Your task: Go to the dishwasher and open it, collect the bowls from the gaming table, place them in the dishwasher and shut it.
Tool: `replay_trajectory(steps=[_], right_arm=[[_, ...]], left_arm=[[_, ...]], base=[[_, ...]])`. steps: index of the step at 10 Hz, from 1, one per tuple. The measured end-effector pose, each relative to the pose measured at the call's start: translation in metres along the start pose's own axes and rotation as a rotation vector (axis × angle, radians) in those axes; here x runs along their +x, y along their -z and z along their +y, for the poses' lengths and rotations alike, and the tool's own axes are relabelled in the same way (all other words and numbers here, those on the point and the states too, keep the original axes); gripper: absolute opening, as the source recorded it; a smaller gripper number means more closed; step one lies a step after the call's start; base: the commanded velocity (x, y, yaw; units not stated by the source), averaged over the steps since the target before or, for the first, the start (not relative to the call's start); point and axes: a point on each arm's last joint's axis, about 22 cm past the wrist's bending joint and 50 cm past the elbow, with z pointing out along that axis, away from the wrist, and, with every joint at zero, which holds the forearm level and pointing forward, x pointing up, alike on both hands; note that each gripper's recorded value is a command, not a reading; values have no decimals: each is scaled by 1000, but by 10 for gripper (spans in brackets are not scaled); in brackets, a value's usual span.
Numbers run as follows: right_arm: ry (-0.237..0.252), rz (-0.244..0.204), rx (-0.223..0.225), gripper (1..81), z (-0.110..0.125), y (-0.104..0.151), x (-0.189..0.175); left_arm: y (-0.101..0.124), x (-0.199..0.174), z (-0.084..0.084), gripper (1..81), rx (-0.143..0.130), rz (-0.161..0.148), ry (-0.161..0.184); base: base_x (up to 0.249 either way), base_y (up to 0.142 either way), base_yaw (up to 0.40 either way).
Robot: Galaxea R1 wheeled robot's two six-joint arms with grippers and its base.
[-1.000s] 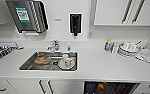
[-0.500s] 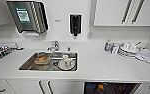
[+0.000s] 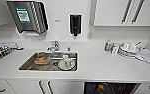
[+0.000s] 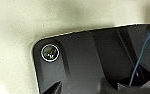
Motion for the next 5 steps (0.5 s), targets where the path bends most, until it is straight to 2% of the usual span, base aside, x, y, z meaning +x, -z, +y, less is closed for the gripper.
replay_trajectory(steps=[2, 3, 4, 5], right_arm=[[21, 20, 81, 811, -50, 0, 25], [33, 8, 113, 811, -69, 2, 25], [70, -34, 119, 811, -78, 1, 8], [146, -79, 116, 811, -79, -2, -12]], left_arm=[[1, -2, -2, 811, 4, -3, 1], [1, -2, -2, 811, 3, -3, 1], [1, -2, -2, 811, 3, -3, 1], [1, -2, -2, 811, 3, -3, -1]], base=[[0, 0, 0], [0, 0, 0], [0, 0, 0], [0, 0, 0]])
